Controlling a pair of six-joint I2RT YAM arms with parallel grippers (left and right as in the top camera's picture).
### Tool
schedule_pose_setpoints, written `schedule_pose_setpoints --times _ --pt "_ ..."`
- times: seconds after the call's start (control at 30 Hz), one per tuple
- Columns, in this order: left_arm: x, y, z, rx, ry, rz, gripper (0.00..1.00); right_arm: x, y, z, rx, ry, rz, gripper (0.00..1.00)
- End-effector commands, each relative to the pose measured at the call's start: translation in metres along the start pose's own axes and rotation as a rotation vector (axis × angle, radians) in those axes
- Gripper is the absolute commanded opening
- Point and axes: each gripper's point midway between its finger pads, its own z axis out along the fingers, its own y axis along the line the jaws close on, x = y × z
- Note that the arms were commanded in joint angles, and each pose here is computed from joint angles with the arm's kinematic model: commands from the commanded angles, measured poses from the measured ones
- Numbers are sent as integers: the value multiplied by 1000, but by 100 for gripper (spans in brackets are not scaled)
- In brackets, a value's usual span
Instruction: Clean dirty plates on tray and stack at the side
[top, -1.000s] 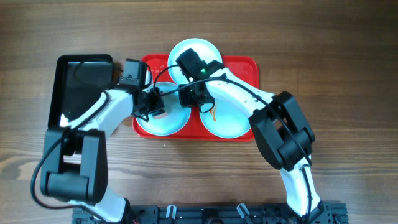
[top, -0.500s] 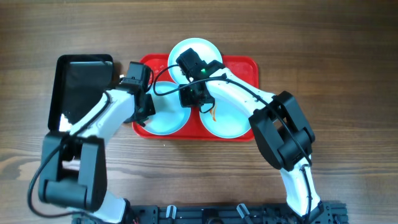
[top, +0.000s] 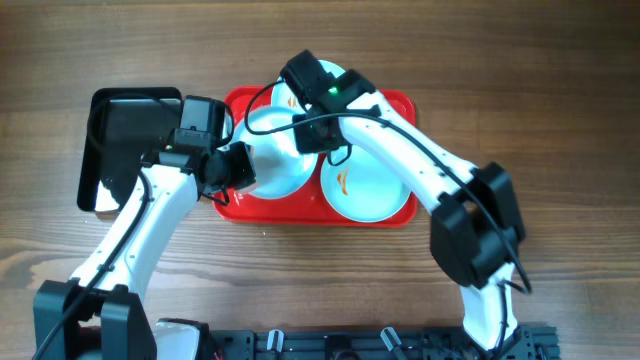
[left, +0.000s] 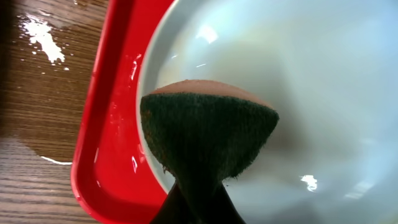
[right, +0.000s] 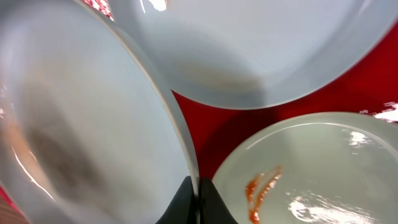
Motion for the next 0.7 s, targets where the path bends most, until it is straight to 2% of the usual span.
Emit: schedule_pose_setpoints --times 0.0,0.23,0.43,0.67 --pt "-5 8 -6 16 -15 -44 4 -22 -20 -51 108 -150 -15 4" --pt "-13 15 -8 47 -19 -86 4 -28 -63 -89 394 -272 -30 4" --pt "-19 20 -8 19 -50 -84 4 -32 -44 -128 695 -473 -204 4" --pt "-19 20 -8 19 -50 -84 4 -27 -17 -134 713 -525 -278 4"
